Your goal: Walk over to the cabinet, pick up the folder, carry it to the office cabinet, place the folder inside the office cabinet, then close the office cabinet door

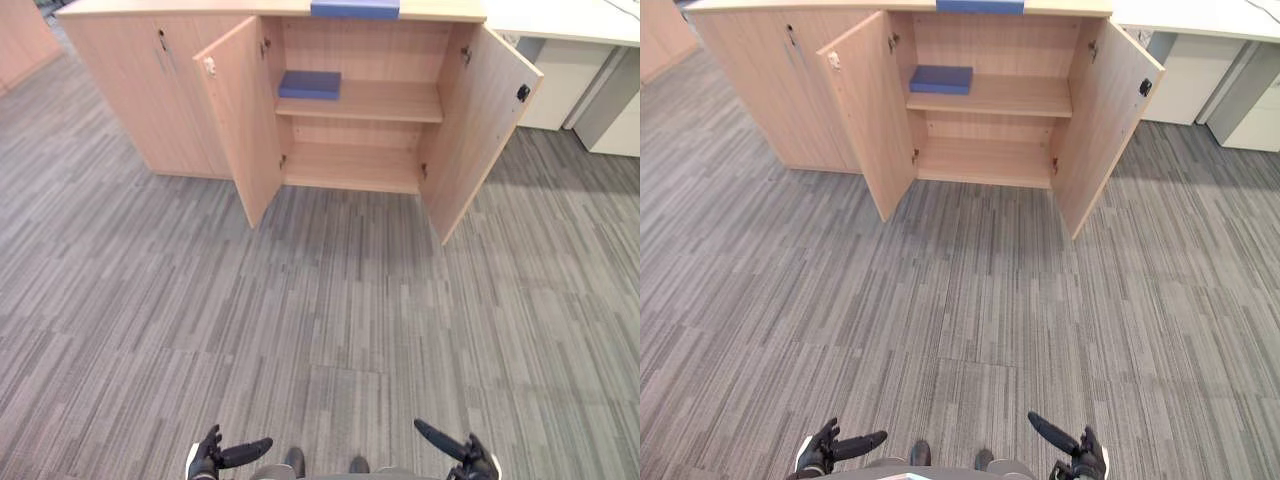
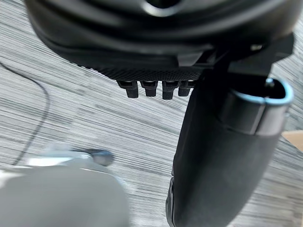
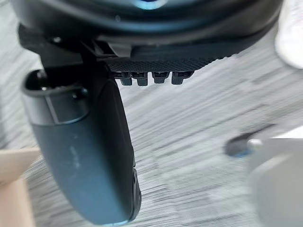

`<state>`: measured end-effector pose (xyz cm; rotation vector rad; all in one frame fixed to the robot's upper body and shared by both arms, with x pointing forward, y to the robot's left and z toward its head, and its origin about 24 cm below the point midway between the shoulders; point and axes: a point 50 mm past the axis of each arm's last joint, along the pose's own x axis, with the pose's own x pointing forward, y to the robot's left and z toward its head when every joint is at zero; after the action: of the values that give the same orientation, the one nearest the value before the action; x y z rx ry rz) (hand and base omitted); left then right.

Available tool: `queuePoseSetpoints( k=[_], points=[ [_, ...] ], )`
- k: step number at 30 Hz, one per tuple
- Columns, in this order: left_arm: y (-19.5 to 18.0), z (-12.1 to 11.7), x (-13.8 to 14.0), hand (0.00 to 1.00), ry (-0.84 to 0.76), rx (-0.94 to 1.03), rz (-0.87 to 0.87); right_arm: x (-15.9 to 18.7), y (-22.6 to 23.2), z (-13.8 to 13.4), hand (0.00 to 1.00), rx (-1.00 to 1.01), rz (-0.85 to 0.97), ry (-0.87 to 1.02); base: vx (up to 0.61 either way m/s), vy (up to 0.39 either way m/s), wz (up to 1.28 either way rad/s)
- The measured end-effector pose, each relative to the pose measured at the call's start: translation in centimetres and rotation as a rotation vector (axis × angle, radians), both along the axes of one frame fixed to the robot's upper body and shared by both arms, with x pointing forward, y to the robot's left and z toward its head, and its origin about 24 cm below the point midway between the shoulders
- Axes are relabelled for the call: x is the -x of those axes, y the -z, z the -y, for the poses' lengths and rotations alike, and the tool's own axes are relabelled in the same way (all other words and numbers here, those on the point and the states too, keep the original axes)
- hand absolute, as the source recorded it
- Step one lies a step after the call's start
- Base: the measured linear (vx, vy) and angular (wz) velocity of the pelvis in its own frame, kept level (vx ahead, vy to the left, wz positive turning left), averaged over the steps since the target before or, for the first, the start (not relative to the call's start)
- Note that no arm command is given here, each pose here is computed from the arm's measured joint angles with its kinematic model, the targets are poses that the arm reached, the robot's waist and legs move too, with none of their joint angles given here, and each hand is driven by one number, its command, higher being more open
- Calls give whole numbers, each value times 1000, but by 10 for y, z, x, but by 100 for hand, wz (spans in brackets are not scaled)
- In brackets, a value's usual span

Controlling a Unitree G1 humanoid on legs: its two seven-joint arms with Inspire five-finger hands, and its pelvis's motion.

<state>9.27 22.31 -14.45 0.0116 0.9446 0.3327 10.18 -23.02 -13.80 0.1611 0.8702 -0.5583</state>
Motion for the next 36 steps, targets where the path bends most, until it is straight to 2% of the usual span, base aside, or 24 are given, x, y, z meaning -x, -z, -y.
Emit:
queuePoseSetpoints(
  k=[4,11,18,23,29,36],
  points=[
    [-17,0,-27,100,26,-18,148,-35,-18,0,100,67,118,-90,117,24,-12],
    [-25,6,-38,100,34,7,221,-56,-24,-11,100,114,147,-236,92,34,-19],
    [-34,14,-44,100,10,39,295,-61,-26,-9,100,127,142,-253,32,44,-28],
    [-41,8,-51,100,21,8,326,-51,-22,-6,100,131,98,-258,95,51,17],
    [-48,3,-66,100,35,-12,359,-54,-23,-7,100,148,94,-313,403,-128,58],
    [-36,23,-62,100,62,46,310,-63,-31,-4,100,169,141,-311,618,-304,27]
  ],
)
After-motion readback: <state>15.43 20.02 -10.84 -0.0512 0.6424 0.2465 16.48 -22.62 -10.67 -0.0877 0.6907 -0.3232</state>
